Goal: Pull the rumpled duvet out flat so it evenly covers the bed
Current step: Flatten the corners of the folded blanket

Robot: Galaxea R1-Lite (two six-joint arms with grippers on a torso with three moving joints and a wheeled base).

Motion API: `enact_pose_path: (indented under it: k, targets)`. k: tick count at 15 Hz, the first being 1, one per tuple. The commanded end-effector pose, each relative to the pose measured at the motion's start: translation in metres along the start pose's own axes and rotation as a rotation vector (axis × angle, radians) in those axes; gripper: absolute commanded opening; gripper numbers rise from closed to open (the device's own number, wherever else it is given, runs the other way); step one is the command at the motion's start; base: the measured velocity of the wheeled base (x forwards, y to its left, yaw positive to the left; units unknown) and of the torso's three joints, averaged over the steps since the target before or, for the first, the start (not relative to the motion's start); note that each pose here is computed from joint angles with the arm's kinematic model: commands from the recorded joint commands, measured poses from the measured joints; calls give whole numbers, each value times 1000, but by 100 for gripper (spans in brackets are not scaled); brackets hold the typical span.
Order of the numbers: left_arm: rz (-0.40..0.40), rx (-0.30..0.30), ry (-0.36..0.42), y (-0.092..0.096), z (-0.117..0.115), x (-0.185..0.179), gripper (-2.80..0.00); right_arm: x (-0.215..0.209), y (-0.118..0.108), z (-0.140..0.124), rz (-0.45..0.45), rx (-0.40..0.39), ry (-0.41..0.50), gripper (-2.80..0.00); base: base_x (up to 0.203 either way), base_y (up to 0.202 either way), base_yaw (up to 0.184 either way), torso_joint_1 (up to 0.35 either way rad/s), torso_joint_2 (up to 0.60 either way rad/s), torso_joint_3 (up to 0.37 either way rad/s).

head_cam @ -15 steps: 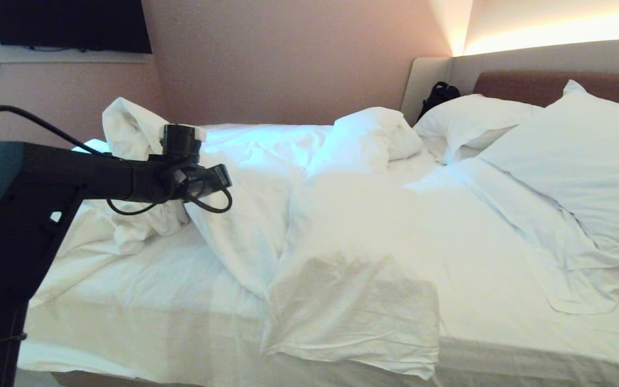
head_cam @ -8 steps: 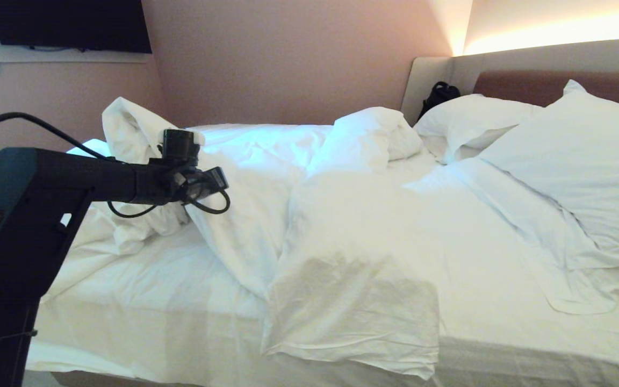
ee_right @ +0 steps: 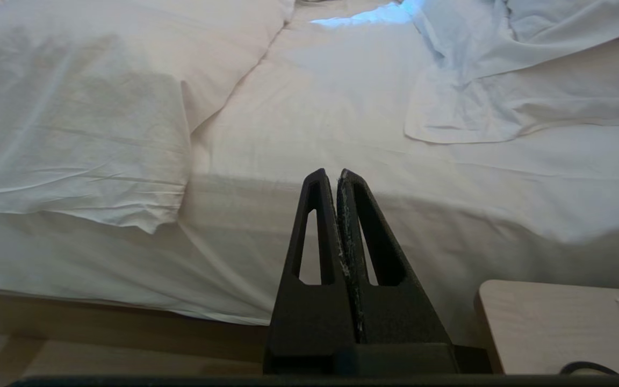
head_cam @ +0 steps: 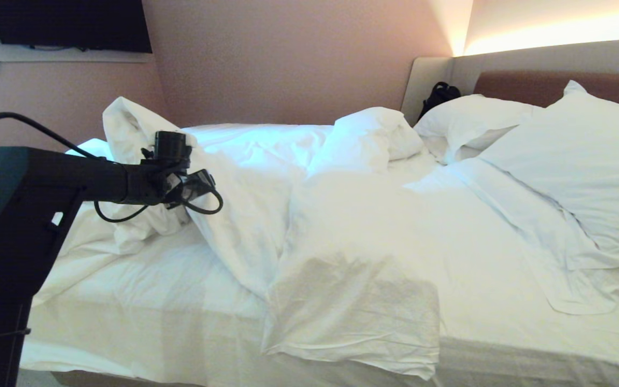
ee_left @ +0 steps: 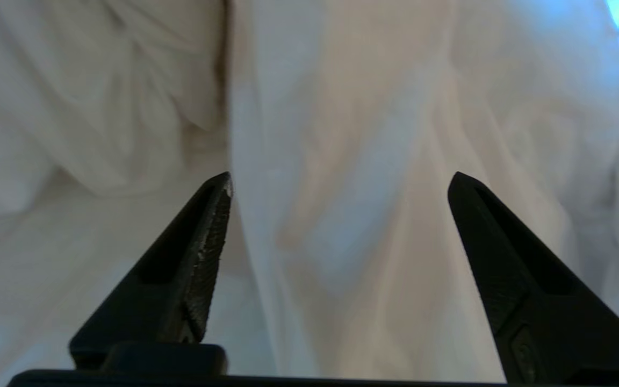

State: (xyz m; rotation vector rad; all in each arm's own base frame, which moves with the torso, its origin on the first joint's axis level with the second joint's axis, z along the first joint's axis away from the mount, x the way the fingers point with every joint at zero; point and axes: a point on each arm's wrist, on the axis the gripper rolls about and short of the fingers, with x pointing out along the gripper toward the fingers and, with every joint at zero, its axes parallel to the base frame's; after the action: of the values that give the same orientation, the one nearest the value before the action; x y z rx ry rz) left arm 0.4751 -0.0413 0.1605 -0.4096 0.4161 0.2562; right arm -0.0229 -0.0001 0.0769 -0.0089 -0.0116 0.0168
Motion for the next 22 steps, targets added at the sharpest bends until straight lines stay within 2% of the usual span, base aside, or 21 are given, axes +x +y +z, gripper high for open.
enact_pose_path:
  k: [1,2,5,11,16,22]
  targets:
    - [2,-8,-24,0,8,-7,0,0,0,0,2,0,-1,-280,0,0,0,0,0,0]
    - [12,-16,-42,5,15,-10,0,0,0,0,2,0,-1,-280,0,0,0,0,0,0]
    - [8,-28,-46,9,14,3,0,0,0,0,2,0,-1,-280,0,0,0,0,0,0]
    - [24,-41,-29,18,-4,41,0,0,0,0,2,0,-1,-280,0,0,0,0,0,0]
    - [19,-64,-43,20,-11,55,0,0,0,0,2,0,0,-280,0,0,0,0,0,0]
    - [-20,-66,-15,21,-18,65,0,0,0,0,2,0,0,-280,0,0,0,0,0,0]
